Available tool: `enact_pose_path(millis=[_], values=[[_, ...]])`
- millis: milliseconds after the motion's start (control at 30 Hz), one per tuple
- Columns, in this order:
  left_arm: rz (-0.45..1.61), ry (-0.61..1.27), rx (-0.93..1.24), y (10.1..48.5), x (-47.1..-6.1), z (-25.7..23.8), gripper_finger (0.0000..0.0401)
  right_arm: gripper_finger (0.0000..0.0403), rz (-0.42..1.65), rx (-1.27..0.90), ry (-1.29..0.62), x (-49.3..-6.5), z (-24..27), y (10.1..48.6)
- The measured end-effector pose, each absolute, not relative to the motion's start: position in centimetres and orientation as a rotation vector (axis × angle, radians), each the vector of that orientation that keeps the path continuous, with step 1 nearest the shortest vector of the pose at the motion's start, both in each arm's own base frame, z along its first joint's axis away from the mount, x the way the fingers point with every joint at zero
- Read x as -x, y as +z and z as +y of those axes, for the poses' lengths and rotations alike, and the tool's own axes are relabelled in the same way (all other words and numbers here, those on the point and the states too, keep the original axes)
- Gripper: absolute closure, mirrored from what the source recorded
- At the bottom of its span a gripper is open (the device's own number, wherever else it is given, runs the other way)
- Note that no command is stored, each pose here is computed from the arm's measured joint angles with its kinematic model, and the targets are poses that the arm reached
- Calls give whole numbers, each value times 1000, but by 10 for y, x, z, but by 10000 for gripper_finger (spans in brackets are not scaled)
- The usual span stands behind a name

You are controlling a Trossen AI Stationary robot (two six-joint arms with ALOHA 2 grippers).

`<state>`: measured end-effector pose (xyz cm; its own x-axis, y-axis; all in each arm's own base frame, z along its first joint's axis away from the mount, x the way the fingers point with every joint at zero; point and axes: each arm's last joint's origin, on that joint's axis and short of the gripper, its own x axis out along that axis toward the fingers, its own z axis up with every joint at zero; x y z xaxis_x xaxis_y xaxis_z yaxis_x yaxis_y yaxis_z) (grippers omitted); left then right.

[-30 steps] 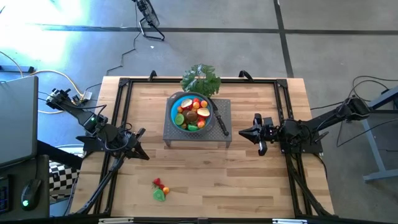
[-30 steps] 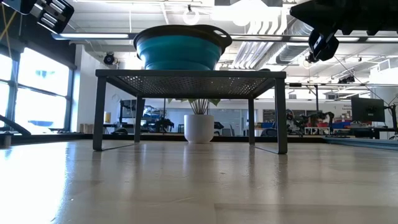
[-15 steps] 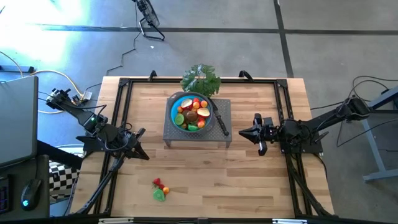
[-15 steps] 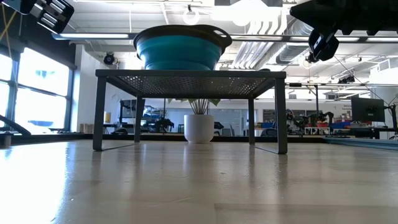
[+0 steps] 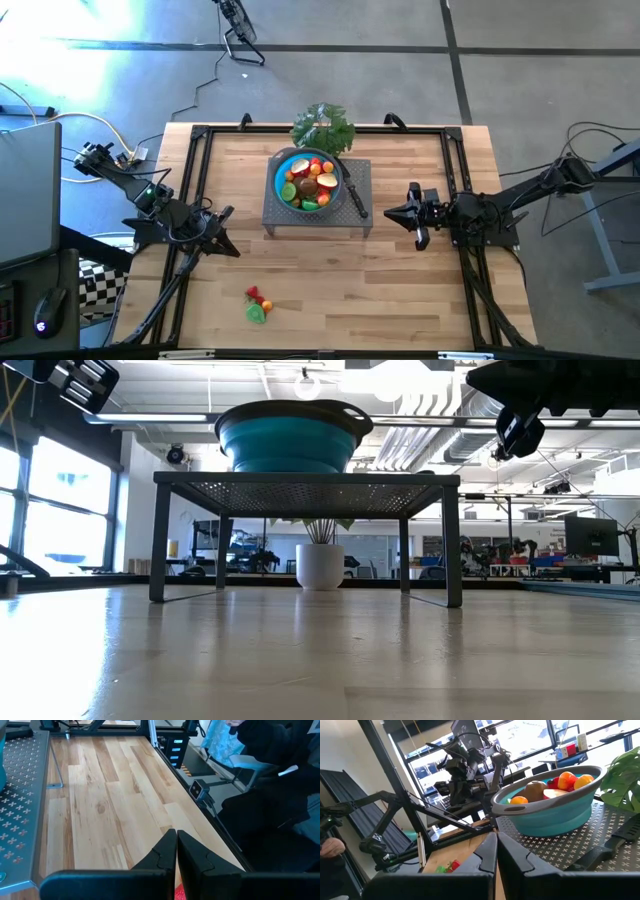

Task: Pick & Place Fruit
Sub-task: Put the strawberry into the blue strainer bowl on the shelf

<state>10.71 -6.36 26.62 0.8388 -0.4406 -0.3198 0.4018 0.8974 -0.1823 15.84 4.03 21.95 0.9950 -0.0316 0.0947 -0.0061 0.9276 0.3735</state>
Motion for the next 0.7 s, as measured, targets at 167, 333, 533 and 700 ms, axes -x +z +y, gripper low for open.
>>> enact_pose_path(millis=[167, 333, 533, 700], values=[[356, -447, 112, 267, -107, -64, 389, 399, -100, -382, -13, -158, 40, 219], [375, -441, 144, 266, -109, -65, 389, 399, -100, -390, -14, -158, 40, 219], [447, -422, 115, 257, -116, -77, 396, 399, -101, -403, -14, -158, 40, 220], [504, -396, 96, 248, -119, -94, 400, 399, -101, -405, -14, -158, 40, 220]])
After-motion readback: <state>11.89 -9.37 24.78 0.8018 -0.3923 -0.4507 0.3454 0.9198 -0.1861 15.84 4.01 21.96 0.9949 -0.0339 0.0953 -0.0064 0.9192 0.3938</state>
